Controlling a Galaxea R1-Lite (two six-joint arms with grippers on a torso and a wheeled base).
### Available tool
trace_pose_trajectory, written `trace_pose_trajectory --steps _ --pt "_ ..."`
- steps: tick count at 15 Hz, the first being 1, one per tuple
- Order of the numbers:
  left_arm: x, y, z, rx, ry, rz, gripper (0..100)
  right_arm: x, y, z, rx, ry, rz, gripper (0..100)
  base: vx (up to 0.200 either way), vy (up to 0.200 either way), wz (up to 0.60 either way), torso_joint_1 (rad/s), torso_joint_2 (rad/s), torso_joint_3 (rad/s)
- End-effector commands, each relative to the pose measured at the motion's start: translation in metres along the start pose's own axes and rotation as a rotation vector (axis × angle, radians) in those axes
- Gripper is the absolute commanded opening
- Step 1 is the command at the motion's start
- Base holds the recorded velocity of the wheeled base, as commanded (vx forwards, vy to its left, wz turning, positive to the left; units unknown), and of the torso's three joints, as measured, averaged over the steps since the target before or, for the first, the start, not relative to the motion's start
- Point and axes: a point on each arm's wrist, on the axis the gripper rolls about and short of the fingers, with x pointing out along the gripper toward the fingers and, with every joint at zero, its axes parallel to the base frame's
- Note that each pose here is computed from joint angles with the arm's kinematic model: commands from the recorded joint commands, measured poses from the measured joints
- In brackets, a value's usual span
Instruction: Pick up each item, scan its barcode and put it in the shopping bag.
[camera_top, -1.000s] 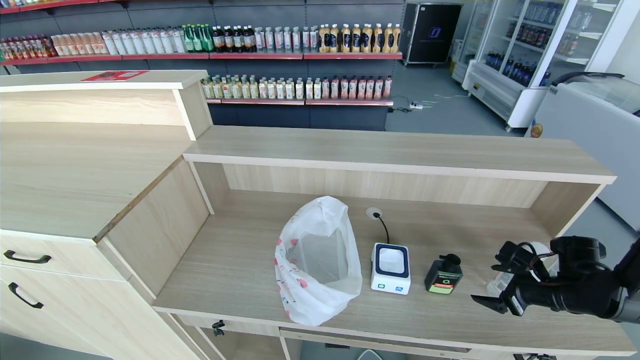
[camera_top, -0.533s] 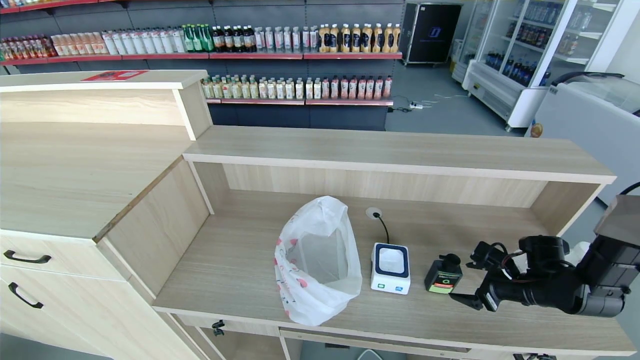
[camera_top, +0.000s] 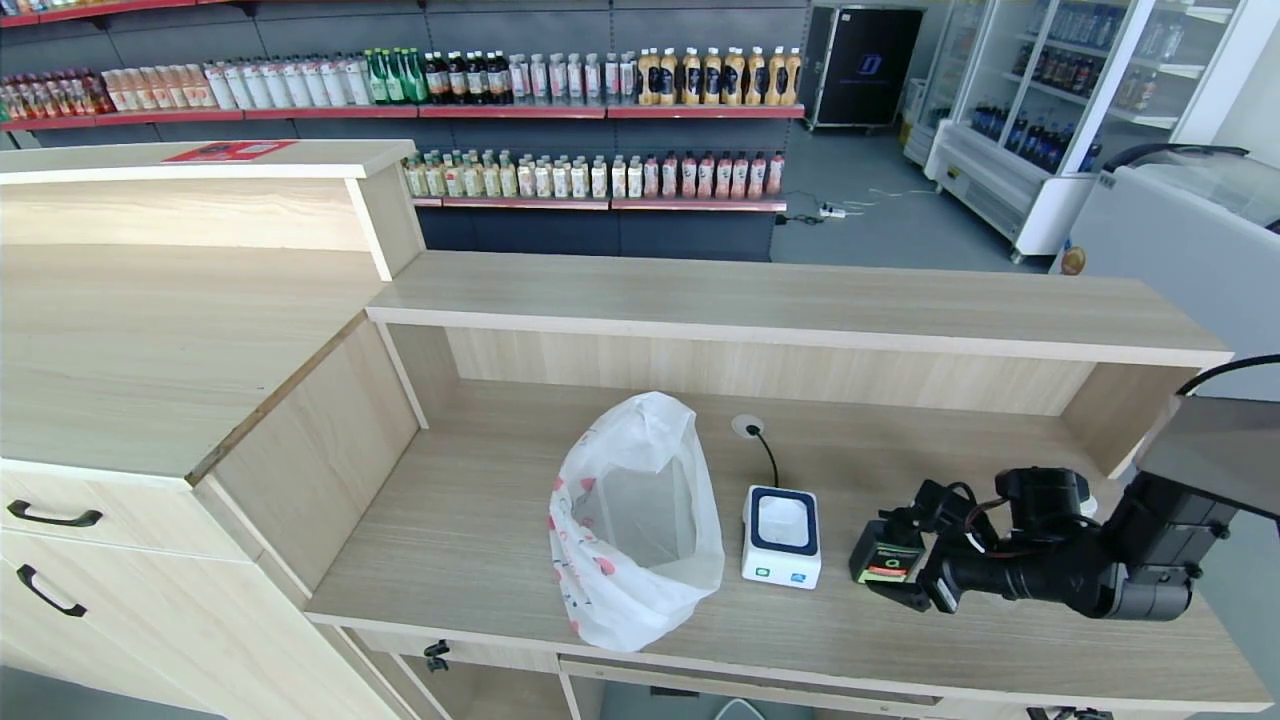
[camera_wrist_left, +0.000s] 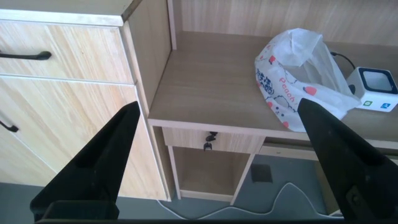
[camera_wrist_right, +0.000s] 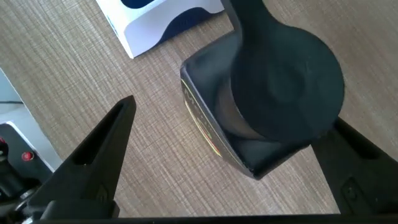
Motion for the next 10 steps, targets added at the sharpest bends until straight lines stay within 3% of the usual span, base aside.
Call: trace_pose_trajectory --steps 1,10 --pt "0.0 0.0 0.0 0.0 0.001 0.001 100 0.009 0.002 0.001 -0.012 -0.006 0.015 100 0.0 0.0 0.0 0.0 0.0 0.0" --pt "0.0 0.0 0.0 0.0 0.0 0.001 100 0.034 -0.005 0.002 -0.041 -0.037 0.023 100 0.0 0.0 0.0 0.0 0.0 0.0"
